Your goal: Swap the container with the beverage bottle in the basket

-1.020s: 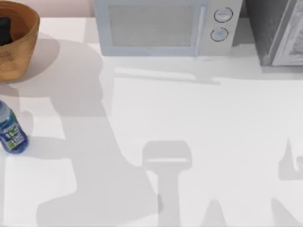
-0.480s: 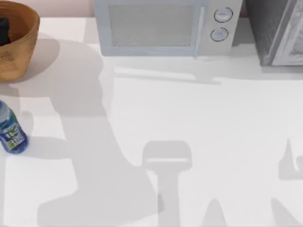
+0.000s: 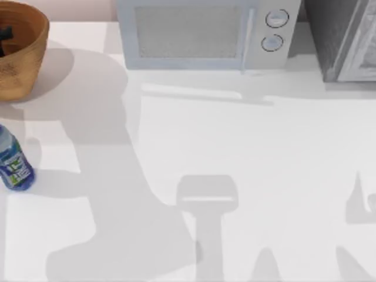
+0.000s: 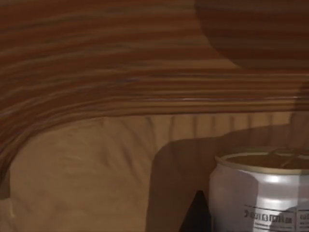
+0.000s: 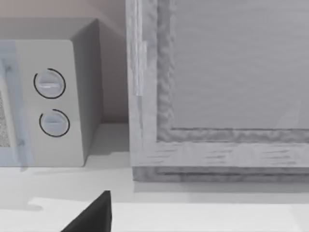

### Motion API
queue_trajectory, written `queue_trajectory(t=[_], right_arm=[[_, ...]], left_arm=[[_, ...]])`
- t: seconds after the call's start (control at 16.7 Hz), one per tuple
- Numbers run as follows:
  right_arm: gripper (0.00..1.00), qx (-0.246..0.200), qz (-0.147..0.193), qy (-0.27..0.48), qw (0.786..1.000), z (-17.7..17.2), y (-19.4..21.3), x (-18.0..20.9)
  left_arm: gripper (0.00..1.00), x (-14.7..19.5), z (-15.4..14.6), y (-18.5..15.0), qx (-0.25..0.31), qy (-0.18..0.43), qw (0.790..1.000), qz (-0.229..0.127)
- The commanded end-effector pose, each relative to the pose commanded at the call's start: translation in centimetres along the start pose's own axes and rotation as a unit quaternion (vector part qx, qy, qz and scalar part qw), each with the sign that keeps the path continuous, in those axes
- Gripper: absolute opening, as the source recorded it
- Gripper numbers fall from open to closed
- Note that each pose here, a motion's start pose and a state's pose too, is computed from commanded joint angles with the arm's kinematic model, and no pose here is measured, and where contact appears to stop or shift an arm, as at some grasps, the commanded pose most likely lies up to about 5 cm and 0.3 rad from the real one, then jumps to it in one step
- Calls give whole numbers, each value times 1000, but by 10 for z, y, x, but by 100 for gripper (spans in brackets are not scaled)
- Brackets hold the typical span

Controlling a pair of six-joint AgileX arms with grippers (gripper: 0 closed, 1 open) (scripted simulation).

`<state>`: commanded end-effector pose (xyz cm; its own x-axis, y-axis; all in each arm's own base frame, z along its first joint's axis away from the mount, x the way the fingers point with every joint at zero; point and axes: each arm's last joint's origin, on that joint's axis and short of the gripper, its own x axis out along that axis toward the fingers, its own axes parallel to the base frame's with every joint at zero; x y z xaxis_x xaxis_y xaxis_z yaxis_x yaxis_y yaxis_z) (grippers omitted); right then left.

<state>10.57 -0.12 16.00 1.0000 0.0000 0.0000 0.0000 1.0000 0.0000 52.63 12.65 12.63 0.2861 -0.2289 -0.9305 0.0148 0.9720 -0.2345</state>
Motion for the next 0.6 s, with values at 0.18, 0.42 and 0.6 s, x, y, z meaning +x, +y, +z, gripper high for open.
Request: queue_trajectory(t=[0.18, 0.42, 0.6], right_arm=[[100, 0, 0, 0, 1000, 0, 0, 0], [100, 0, 0, 0, 1000, 0, 0, 0], [100, 0, 0, 0, 1000, 0, 0, 0]], left_arm=[[0, 0, 0, 0, 0, 0, 1000, 0], [0, 0, 0, 0, 0, 0, 1000, 0], [0, -19, 5, -9, 8, -17, 1000, -1]])
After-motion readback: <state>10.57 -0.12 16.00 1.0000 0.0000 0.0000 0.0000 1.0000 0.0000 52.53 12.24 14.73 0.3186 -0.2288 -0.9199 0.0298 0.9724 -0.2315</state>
